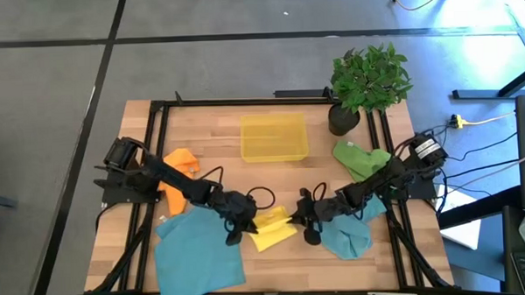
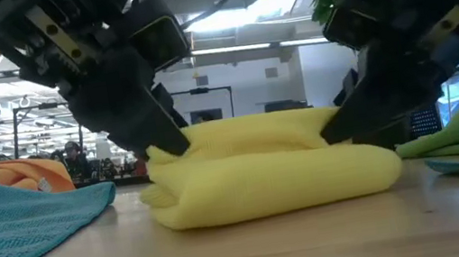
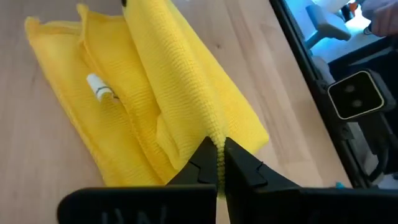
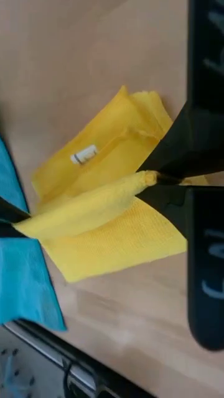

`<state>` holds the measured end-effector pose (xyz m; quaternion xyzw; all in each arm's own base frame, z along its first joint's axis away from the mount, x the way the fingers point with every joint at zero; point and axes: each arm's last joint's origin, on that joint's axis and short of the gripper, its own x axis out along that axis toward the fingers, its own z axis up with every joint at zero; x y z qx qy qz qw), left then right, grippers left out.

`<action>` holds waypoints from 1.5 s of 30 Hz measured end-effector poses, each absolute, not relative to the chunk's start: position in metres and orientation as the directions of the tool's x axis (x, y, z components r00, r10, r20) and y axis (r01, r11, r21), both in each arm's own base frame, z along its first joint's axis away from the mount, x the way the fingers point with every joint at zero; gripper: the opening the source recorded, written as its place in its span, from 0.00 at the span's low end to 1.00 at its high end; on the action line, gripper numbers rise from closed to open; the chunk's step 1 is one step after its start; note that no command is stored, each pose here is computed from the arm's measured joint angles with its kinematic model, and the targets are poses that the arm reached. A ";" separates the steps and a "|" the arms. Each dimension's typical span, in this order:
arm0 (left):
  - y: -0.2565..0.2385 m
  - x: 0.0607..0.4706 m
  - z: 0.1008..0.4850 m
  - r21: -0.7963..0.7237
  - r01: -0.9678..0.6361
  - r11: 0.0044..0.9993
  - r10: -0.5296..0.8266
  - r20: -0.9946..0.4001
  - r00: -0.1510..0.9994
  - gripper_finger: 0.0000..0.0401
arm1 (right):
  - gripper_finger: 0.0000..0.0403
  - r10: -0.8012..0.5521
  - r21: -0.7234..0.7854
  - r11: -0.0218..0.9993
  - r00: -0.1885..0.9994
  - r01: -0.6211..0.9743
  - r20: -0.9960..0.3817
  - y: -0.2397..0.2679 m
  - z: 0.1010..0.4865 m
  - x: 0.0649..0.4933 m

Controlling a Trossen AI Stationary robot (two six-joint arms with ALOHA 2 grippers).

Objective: Fold microfiber towels
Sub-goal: Fold the yellow microfiber towel

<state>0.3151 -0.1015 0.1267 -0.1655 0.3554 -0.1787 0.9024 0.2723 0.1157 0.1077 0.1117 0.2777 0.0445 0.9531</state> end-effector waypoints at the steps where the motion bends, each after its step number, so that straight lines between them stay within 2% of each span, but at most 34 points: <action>1: -0.101 0.315 0.126 -0.426 0.201 0.882 -0.438 -0.584 0.683 0.00 | 0.02 0.136 0.234 0.972 0.844 -0.013 -0.519 0.114 0.108 0.273; 9: -0.100 0.311 0.121 -0.438 0.162 0.884 -0.424 -0.607 0.673 0.00 | 0.15 0.022 0.190 0.978 0.857 0.089 -0.515 0.103 0.107 0.276; 16: -0.104 0.309 0.121 -0.440 0.144 0.887 -0.413 -0.613 0.673 0.00 | 0.22 0.003 0.161 0.983 0.863 0.091 -0.506 0.102 0.108 0.276; 24: -0.105 0.309 0.129 -0.481 0.125 0.868 -0.424 -0.585 0.692 0.00 | 0.27 0.008 0.143 0.987 0.866 0.074 -0.500 0.103 0.108 0.277; 30: -0.097 0.305 0.142 -0.421 0.043 0.906 -0.318 -0.610 0.726 0.01 | 0.27 0.011 0.142 0.987 0.867 0.069 -0.499 0.103 0.109 0.277; 40: -0.091 0.300 0.141 -0.366 -0.027 0.930 -0.243 -0.670 0.702 0.21 | 0.27 0.022 0.126 0.991 0.865 0.048 -0.501 0.104 0.109 0.277; 45: -0.087 0.293 0.152 -0.329 -0.054 0.943 -0.199 -0.686 0.700 0.26 | 0.27 -0.004 0.067 0.997 0.863 0.043 -0.505 0.102 0.122 0.272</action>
